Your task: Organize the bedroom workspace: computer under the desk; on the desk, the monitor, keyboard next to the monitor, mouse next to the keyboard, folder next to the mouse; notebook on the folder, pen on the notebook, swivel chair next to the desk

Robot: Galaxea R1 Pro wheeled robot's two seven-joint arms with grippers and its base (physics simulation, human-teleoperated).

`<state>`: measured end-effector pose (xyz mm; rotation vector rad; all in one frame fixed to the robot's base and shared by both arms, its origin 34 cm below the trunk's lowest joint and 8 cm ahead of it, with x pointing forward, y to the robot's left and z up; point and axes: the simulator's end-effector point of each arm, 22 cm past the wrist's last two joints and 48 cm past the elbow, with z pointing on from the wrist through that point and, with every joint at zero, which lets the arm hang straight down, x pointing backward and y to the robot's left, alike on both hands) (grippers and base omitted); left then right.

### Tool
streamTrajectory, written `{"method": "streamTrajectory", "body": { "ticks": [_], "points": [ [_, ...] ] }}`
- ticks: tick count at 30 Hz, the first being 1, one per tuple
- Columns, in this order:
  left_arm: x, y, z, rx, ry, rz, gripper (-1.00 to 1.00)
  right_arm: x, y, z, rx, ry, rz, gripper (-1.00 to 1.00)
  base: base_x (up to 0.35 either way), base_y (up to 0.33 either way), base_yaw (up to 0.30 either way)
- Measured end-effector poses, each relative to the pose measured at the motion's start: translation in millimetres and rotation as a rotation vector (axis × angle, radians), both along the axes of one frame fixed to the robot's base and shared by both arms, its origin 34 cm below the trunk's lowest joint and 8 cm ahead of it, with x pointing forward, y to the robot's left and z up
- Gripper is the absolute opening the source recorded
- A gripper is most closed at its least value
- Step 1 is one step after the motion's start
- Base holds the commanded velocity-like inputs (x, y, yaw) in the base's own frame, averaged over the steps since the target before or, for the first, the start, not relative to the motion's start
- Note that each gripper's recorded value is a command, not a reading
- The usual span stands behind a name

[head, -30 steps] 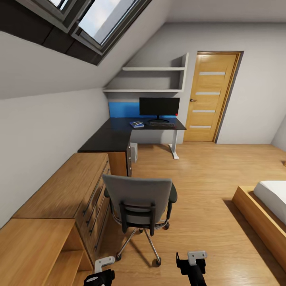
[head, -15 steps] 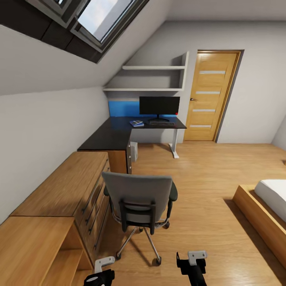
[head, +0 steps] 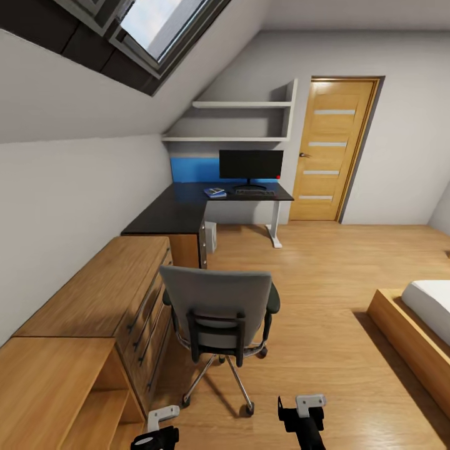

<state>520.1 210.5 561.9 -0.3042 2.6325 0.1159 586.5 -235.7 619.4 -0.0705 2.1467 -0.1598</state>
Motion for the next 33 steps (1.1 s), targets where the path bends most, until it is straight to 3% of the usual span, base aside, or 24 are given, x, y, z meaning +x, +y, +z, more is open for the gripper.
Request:
{"method": "streamTrajectory", "body": {
  "ticks": [33],
  "points": [
    [-1.5, -1.6, -54.8, -0.004, 0.0, -0.004, 1.0, -1.3, -0.2, -54.4, -0.001, -0.001, -0.001, 1.0, 0.0, 0.0, 0.0]
  ]
}}
